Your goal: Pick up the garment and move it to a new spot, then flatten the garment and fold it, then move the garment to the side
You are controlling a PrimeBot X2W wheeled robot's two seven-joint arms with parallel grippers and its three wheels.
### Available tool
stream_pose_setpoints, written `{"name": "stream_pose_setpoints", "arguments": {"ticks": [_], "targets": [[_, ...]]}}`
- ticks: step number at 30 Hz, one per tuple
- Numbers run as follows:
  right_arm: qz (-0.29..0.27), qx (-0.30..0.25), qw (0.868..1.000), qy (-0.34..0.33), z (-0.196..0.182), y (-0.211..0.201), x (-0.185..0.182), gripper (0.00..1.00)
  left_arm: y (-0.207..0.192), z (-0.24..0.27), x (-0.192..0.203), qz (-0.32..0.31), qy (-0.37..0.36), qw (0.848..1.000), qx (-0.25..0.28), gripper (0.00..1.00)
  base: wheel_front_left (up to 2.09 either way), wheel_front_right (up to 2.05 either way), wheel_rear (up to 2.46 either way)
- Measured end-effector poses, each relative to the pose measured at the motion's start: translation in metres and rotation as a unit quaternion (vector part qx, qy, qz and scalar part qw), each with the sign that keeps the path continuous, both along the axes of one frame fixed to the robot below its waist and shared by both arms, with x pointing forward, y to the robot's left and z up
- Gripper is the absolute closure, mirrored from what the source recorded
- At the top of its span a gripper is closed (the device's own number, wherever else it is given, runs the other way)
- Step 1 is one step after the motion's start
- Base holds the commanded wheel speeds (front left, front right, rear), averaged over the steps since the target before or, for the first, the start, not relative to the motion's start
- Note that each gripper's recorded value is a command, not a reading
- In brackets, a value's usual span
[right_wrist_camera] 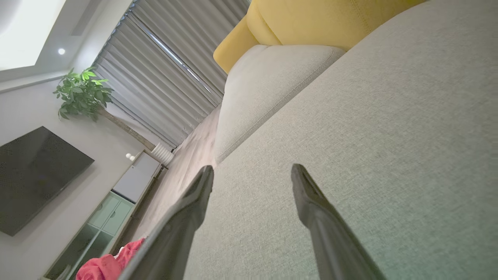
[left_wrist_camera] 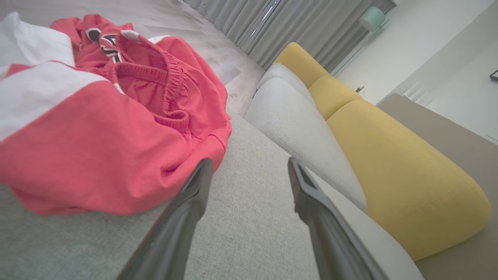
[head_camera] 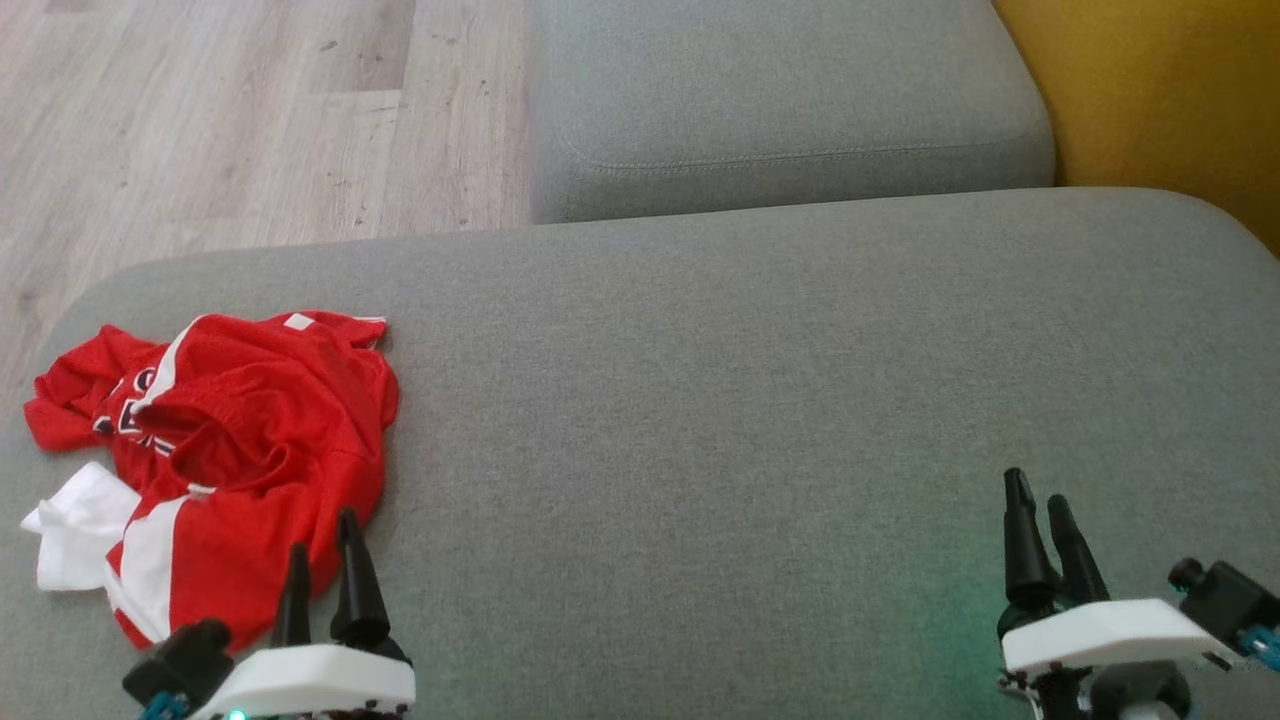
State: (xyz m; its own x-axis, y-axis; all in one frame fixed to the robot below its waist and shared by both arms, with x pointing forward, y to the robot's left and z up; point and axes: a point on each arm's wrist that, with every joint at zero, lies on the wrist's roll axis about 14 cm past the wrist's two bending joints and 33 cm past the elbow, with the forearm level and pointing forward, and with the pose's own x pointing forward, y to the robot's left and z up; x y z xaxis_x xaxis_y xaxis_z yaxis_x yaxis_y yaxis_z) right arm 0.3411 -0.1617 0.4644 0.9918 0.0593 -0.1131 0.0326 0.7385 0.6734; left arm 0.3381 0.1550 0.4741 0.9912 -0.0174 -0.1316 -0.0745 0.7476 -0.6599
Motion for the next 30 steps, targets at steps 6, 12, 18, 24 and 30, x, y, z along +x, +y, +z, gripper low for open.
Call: {"name": "stream_pose_setpoints", "arguments": {"ticks": [6, 12, 18, 24, 30], "targets": [[0.005, -0.035, 0.999, -0.015, 0.006, 0.001, -0.002, 0.0, -0.008, 0.01, 0.001, -0.011, -0.019, 0.999, 0.033, 0.0, 0.0, 0.0, 0.0], [0.006, -0.064, 0.998, -0.025, 0.009, 0.001, -0.005, 0.0, -0.017, 0.016, 0.0, -0.029, -0.038, 0.996, 0.077, 0.0, 0.0, 0.0, 0.0], [0.011, -0.095, 0.995, -0.036, 0.012, 0.002, -0.009, 0.0, -0.021, 0.018, -0.006, -0.036, -0.05, 0.992, 0.106, 0.0, 0.0, 0.0, 0.0], [0.016, -0.122, 0.991, -0.047, 0.015, 0.004, -0.011, 0.0, -0.02, 0.025, -0.009, -0.032, -0.066, 0.988, 0.133, 0.0, 0.0, 0.0, 0.0], [0.032, -0.159, 0.985, -0.059, 0.018, 0.012, -0.013, 0.0, -0.023, 0.032, -0.011, -0.035, -0.083, 0.98, 0.177, 0.0, 0.0, 0.0, 0.0]]}}
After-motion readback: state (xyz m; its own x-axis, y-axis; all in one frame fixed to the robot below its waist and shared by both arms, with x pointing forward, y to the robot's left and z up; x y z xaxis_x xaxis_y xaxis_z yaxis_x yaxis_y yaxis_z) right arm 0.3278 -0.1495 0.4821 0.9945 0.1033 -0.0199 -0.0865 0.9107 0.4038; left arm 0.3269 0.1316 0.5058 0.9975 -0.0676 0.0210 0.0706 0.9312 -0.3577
